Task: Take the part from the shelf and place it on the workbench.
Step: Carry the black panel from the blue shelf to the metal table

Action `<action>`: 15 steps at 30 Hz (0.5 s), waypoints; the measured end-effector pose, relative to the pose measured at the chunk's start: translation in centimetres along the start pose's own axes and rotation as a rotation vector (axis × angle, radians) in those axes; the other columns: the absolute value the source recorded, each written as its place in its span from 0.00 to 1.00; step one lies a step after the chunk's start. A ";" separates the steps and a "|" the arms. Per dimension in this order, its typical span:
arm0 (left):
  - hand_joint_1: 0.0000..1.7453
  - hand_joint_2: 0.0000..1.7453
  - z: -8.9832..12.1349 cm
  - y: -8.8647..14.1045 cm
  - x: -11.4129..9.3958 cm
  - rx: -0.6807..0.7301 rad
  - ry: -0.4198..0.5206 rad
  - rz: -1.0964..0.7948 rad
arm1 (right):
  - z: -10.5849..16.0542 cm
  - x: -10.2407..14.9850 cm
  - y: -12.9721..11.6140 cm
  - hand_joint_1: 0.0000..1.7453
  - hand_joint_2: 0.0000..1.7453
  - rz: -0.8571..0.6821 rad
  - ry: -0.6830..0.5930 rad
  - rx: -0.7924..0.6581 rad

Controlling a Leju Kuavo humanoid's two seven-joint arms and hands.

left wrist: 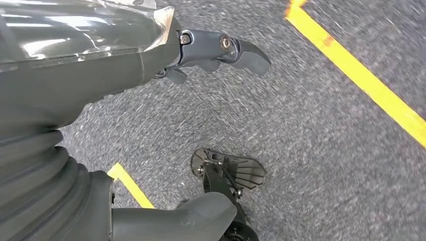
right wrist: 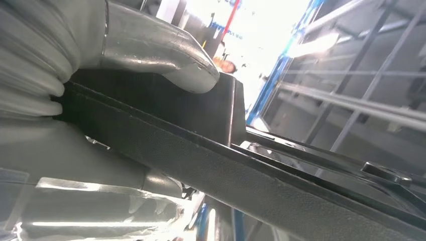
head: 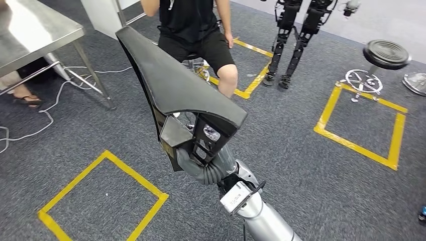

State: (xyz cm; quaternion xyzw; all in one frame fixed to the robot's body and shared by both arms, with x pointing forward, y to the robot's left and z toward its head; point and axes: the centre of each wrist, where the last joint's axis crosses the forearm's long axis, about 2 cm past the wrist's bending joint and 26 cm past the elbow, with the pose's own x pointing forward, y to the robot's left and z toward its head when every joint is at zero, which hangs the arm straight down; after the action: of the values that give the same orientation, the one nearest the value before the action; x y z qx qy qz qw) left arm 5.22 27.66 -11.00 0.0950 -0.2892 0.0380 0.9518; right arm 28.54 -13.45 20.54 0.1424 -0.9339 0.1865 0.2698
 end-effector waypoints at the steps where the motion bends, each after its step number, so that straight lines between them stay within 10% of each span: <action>1: 0.00 1.00 0.0 0.0 0.0 0.004 0.004 0.000 | -0.1 0.0 0.0 1.00 1.00 -0.002 -0.002 0.002; 15: 0.00 1.00 0.2 0.2 -0.4 0.025 0.018 -0.012 | -0.6 -0.3 0.4 1.00 1.00 -0.017 -0.011 0.008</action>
State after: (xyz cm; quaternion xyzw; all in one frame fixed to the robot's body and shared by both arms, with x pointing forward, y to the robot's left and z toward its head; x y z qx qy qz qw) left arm 4.80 27.77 -11.04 0.1081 -0.2796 0.0366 0.9533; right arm 28.89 -12.82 20.75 0.1522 -0.9333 0.1873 0.2658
